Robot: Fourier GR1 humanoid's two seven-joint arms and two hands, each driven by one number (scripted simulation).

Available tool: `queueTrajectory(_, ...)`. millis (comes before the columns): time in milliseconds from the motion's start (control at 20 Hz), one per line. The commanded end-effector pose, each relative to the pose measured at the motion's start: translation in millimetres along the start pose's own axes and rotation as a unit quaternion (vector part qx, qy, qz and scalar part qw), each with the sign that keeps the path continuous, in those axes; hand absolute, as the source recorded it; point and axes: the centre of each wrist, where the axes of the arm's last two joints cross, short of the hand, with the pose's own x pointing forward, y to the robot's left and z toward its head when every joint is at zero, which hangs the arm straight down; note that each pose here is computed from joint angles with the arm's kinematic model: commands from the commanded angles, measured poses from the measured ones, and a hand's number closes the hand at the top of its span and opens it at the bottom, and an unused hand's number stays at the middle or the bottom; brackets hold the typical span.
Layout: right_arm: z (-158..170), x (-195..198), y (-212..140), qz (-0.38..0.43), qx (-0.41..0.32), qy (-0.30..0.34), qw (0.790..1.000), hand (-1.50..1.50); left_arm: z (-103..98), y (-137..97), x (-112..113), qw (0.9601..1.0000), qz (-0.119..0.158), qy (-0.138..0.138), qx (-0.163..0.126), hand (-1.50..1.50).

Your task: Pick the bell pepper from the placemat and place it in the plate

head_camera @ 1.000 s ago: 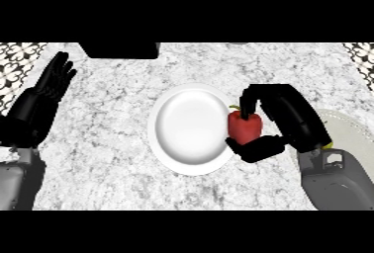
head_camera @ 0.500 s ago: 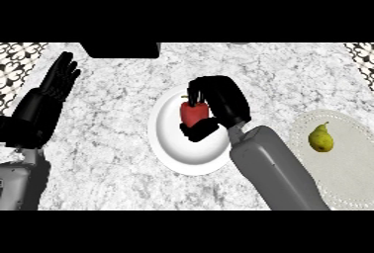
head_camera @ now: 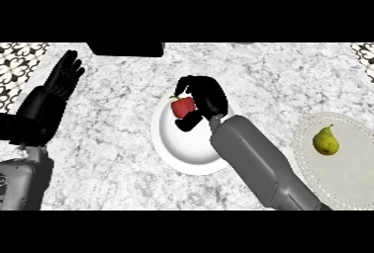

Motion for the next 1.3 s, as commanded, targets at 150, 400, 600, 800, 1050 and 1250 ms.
queueTrajectory(150, -10.5, 0.7, 14.5, -0.067, 0.024, 0.0, 0.997, -1.5, -16.7, -0.3, 9.1, 0.9999, 0.004, -0.009, -0.012, 0.0)
queueTrajectory(400, -10.2, 2.8, 10.7, -0.156, -0.039, -0.036, 0.986, -1.5, -6.0, -13.8, -2.9, 0.9999, 0.003, 0.0, -0.013, 0.0)
queueTrajectory(600, -12.7, -1.9, 2.2, -0.23, -0.079, -0.045, 0.969, -1.5, -9.7, 6.8, 1.6, 0.9999, 0.005, 0.002, -0.009, 0.0)
queueTrajectory(800, -17.0, -3.9, -13.8, -0.293, -0.085, -0.032, 0.952, -1.5, 5.3, 9.2, -8.6, 1.0, 0.001, 0.002, 0.009, 0.0)
queueTrajectory(1050, -0.7, -50.3, -28.9, -0.327, -0.106, -0.012, 0.939, -1.5, 9.3, -3.8, 3.7, 0.9999, 0.008, 0.008, 0.012, 0.0)
queueTrajectory(1250, 12.2, -89.7, -59.7, -0.343, -0.123, -0.018, 0.931, -1.5, -10.9, 15.0, 18.1, 0.9997, -0.004, 0.004, 0.025, 0.0)
